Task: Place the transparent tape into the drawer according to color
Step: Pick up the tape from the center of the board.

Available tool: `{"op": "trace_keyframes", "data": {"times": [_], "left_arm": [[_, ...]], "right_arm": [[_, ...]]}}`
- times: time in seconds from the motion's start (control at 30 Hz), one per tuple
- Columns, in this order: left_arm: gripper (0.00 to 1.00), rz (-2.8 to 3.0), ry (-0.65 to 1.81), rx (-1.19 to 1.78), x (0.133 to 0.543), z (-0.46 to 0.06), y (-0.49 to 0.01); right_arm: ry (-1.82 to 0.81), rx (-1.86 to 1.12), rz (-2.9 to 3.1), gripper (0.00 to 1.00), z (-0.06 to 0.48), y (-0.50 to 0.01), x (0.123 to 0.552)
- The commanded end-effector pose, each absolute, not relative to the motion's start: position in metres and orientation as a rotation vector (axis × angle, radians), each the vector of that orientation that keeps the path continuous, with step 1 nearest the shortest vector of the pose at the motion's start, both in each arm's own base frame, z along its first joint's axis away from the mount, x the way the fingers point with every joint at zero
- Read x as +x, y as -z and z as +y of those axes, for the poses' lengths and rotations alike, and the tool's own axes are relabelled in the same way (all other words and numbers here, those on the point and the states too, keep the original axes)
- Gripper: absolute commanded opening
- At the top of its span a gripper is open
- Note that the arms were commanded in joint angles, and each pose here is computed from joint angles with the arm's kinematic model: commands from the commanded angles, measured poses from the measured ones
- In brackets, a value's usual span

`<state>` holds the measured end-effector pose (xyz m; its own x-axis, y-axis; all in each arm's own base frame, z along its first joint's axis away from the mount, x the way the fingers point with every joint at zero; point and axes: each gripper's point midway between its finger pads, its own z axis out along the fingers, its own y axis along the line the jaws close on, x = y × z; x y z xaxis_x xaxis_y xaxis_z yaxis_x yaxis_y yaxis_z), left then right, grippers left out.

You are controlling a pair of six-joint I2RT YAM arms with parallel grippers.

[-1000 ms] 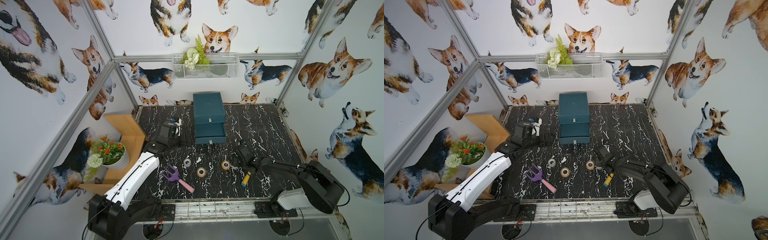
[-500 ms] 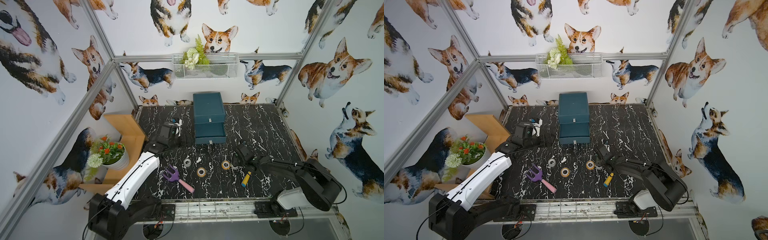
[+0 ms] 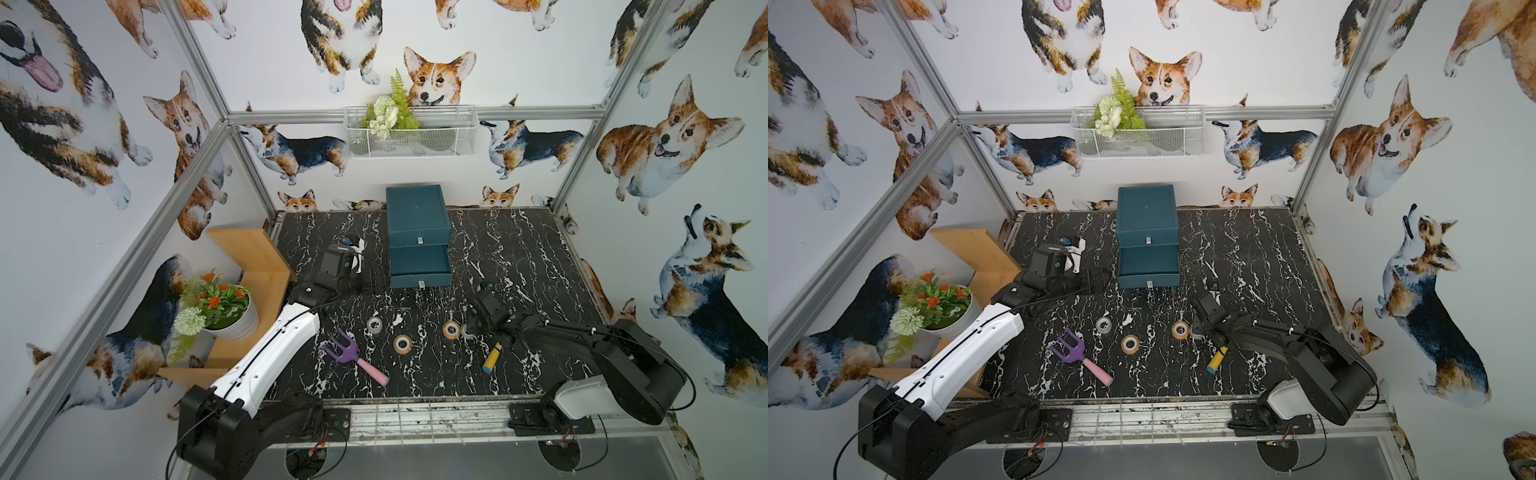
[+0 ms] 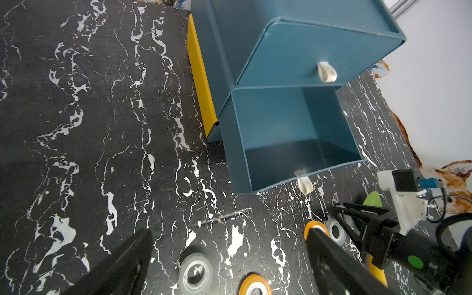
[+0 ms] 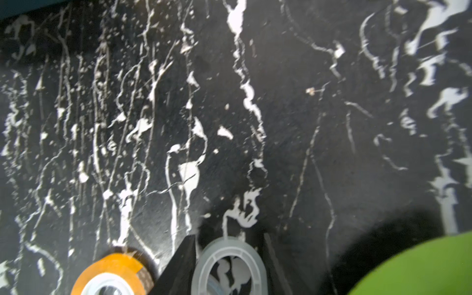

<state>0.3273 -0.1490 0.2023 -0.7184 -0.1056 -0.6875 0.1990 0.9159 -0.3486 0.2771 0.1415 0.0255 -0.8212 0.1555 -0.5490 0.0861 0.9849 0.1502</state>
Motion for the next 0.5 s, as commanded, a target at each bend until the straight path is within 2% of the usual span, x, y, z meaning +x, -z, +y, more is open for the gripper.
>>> {"op": "trace_keyframes", "data": {"times": [0.0,0.23,0.47], "left_arm": [[1.0,2.303,0.527,0.077,0.329,-0.151,-0.204],[1.0,2.303,0.532,0.079,0.328,-0.151,-0.204],[1.0,2.304,0.533,0.08,0.329,-0.152,-0.204]], "right_arm": [[-0.157,0.164,2.523,0.39,0.144,-0.034,0.283],[-0.185,0.149,2.454,0.37,0.152,-0.066,0.299],[-0.284,0.119,2.303,0.36,0.163,-0.142,0.315]]}}
